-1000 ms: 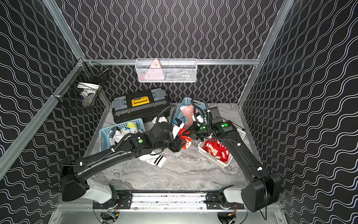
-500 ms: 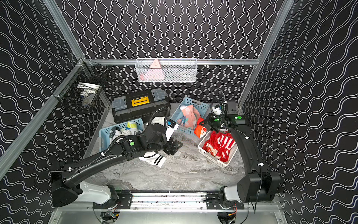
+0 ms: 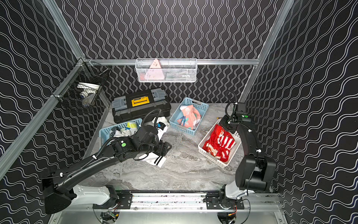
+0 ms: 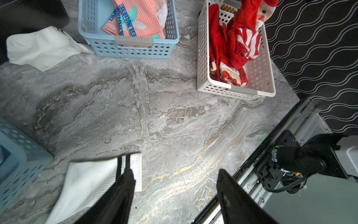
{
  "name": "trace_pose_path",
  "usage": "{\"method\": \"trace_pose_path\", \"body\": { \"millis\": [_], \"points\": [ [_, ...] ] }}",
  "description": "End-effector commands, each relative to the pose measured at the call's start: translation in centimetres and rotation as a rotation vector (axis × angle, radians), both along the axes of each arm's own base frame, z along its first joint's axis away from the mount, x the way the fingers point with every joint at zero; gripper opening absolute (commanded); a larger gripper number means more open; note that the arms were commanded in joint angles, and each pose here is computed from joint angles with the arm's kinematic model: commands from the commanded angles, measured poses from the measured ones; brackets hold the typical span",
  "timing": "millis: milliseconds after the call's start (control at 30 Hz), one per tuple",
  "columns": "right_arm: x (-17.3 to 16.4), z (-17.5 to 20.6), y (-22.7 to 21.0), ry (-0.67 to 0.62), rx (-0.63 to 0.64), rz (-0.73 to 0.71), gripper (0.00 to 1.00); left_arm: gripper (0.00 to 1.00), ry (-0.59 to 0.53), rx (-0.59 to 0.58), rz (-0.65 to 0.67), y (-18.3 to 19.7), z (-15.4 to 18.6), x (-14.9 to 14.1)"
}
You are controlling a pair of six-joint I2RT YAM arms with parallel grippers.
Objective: Sort the socks into the basket by color
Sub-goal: Place the sock in the bin.
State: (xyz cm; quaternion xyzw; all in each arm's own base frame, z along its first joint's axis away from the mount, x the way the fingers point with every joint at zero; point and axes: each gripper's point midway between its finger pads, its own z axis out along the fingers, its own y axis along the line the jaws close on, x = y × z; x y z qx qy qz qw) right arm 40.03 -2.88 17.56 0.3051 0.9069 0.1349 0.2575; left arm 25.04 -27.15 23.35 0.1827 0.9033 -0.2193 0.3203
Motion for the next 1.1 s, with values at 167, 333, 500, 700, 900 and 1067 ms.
{"method": "trace_pose_path", "body": {
  "millis": [167,333,500,700,900,1067],
  "points": [
    [3.7,-5.3,-4.0,-0.013,-0.104,-0.129,0.0,0.73,0.066,0.033,0.036,1.9,-2.2,-0.4],
    [3.4,-8.8,-3.5,0.078,-0.074,-0.114,0.0,0.74,0.099,0.046,0.062,2.8,-3.4,-0.3],
    [2.2,-11.2,-3.2,0.157,-0.059,-0.106,0.0,0.75,0.151,0.078,0.08,3.3,-5.4,-0.3],
    [1.7,-10.6,-3.4,0.17,-0.075,-0.111,0.32,0.76,0.201,0.1,0.097,3.5,-7.2,-0.5],
    [2.2,-7.8,-3.7,0.138,-0.089,-0.122,0.57,0.78,0.221,0.117,0.115,3.9,-8.1,-0.7],
    [1.9,-5.5,-3.8,0.106,-0.093,-0.132,0.79,0.79,0.246,0.135,0.135,4.4,-9.2,-1.0]
  ]
}}
